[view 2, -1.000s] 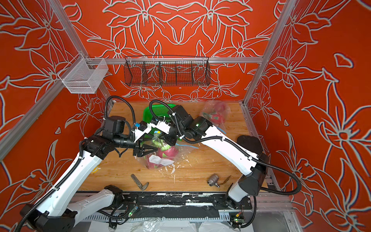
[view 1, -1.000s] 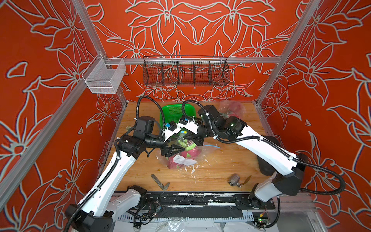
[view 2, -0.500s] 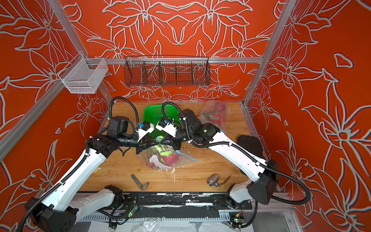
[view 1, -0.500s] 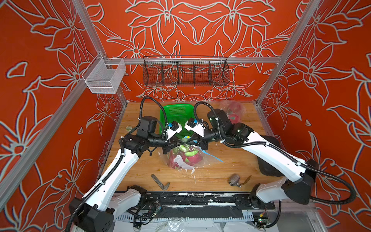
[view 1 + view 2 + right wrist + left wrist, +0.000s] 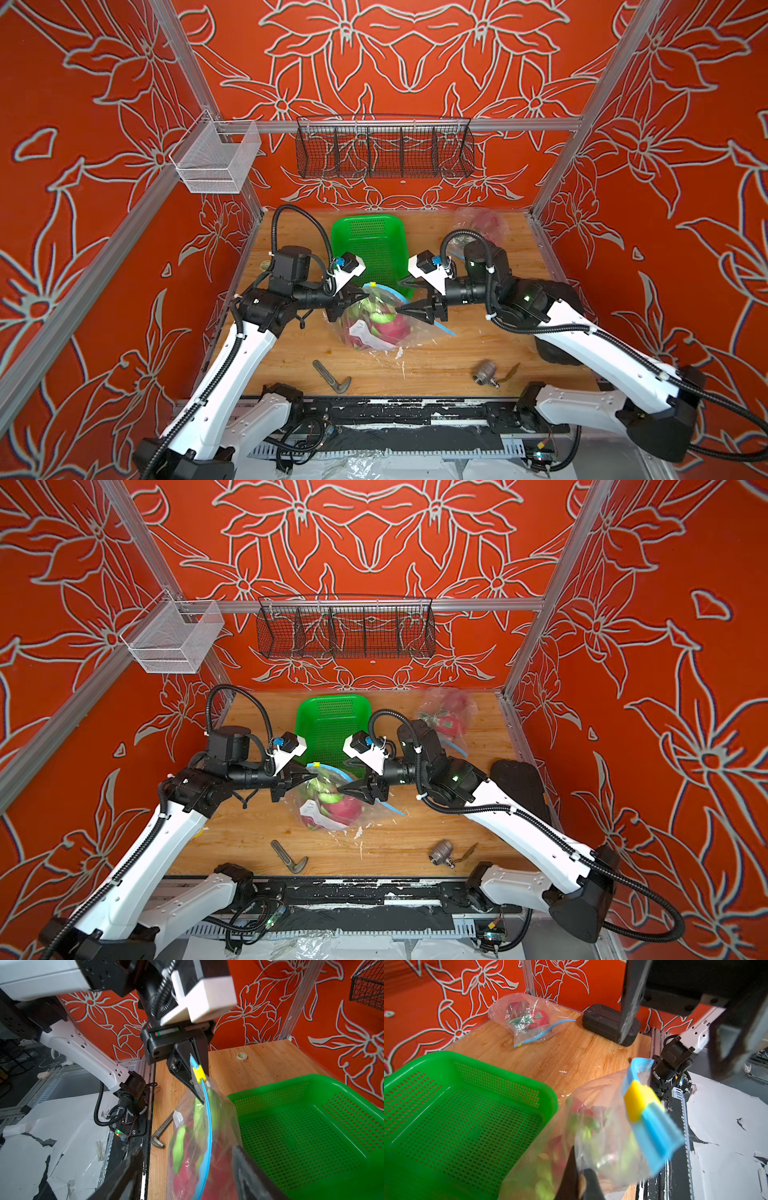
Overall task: Open the zip-top bag and take out the dragon fruit
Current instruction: Pick up the zipper food storage bag at the center of the board, then unzip the zipper on the zipper food storage bag, then adjust the basket at the center of the board.
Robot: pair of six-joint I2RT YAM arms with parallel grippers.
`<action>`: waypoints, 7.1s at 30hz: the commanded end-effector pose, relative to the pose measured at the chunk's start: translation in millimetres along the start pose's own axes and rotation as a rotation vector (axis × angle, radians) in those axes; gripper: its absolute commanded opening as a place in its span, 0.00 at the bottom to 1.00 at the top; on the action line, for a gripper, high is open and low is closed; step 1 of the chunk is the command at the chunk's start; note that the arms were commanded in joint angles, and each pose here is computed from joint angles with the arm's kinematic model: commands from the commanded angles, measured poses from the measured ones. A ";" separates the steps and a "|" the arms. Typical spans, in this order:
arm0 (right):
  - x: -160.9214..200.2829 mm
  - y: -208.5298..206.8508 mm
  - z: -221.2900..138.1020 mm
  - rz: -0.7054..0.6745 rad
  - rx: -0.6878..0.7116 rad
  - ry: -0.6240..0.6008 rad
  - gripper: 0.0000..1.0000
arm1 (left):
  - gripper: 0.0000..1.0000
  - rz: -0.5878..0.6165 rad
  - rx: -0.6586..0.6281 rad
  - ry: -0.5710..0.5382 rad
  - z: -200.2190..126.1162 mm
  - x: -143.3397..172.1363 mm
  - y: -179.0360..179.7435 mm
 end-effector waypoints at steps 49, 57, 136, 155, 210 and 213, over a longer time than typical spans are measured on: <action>-66.3 6.5 29.0 -0.012 -0.174 -0.070 0.46 | 0.00 -0.011 0.058 -0.063 -11.5 -46.0 7.6; -65.2 7.1 43.6 0.026 -0.256 -0.012 0.41 | 0.00 0.002 0.052 -0.058 -13.3 -44.5 5.3; -57.8 3.2 19.7 0.045 -0.244 0.026 0.00 | 0.00 0.137 0.013 -0.021 -12.8 -77.2 8.6; -47.4 -12.6 14.6 0.082 -0.214 0.011 0.08 | 0.00 0.120 -0.038 0.004 -30.2 -60.8 17.8; -94.7 -129.4 155.5 0.287 -0.085 -0.103 0.00 | 0.00 0.058 -0.831 0.217 -141.1 -39.9 195.4; -90.9 -144.4 142.0 0.296 -0.038 -0.114 0.00 | 0.00 0.016 -0.739 0.166 -117.9 -35.8 196.9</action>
Point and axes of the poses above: each gripper's point midway between its finger pads, its own z axis out along the fingers, its own y axis along the line the jaws close on, x = y × z, the point moved 3 cm from there along -z, back along the fingers, and after that the axes turned 14 degrees about z, right-handed, at the moved point
